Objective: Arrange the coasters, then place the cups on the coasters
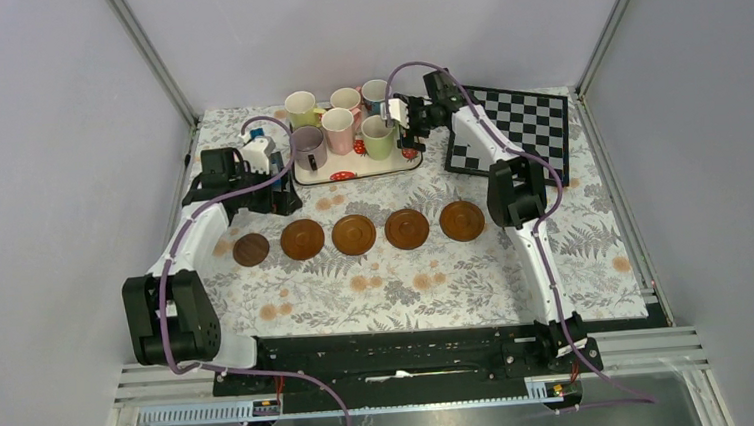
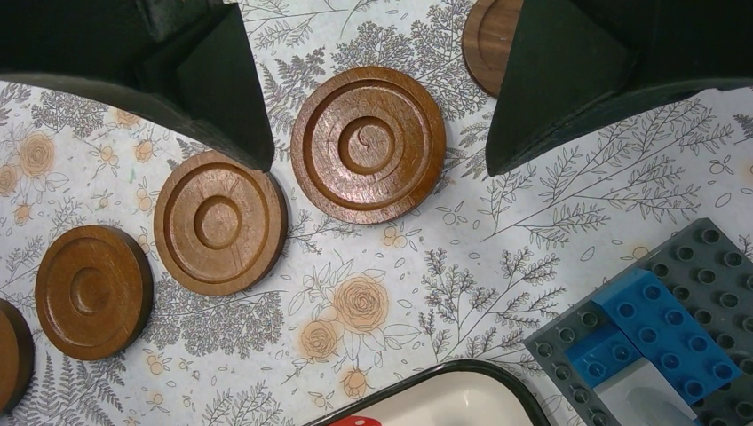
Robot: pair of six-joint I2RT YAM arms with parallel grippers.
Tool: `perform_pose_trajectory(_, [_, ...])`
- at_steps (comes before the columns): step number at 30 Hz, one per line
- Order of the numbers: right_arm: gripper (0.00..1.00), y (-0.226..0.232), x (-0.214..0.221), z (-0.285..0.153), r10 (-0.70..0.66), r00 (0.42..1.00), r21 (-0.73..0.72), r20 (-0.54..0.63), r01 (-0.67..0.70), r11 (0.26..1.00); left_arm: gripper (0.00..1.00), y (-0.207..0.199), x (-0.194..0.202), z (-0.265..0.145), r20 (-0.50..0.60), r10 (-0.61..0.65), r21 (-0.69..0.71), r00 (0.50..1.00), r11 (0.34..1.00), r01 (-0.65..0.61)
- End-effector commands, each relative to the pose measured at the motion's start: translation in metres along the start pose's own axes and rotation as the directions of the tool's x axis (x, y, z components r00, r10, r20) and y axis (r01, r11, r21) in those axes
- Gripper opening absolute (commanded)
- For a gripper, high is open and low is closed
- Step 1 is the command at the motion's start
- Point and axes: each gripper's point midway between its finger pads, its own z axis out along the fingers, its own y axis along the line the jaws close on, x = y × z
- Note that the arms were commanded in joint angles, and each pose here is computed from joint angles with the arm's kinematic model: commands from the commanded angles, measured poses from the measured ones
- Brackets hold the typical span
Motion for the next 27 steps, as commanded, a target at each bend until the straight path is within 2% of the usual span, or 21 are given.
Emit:
perform_pose_trajectory(1, [0.92,-0.011,-0.024,-0.003,-0.085,0.996,0.017,0.031,0.084,0.996,0.99,0.007,-0.024,-0.001,0.062,0.027,-0.028,0.998,0.999,-0.026])
perform_pose_trajectory(7, [0.76,0.006,-0.03,-0.013,-0.095,0.995,-0.04,0.03,0.096,0.995,0.99,0.007,-0.021,0.0,0.056,0.031,-0.025,0.998,0.999,-0.03])
perform_pose_trajectory(14, [0.69,0.028,-0.041,-0.028,-0.074,0.996,-0.104,0.053,0.079,0.991,0.99,0.007,-0.021,-0.001,0.058,0.037,-0.028,0.998,0.999,-0.035])
perform_pose_trajectory(18, [0.69,0.021,-0.046,-0.03,-0.005,0.999,-0.071,0.054,0.008,0.997,0.99,0.01,-0.023,-0.002,0.064,0.033,-0.047,0.997,0.998,-0.03])
perform_pose_trajectory(22, [0.72,0.003,-0.043,-0.024,0.127,0.991,0.007,0.04,-0.127,0.992,0.99,0.007,-0.027,-0.004,0.081,0.017,-0.034,0.997,0.999,-0.014])
perform_pose_trajectory(27, [0.74,-0.006,-0.029,-0.014,0.163,0.985,0.074,-0.063,-0.158,0.985,0.99,0.002,-0.036,-0.009,0.1,0.01,-0.017,0.995,1.0,-0.009])
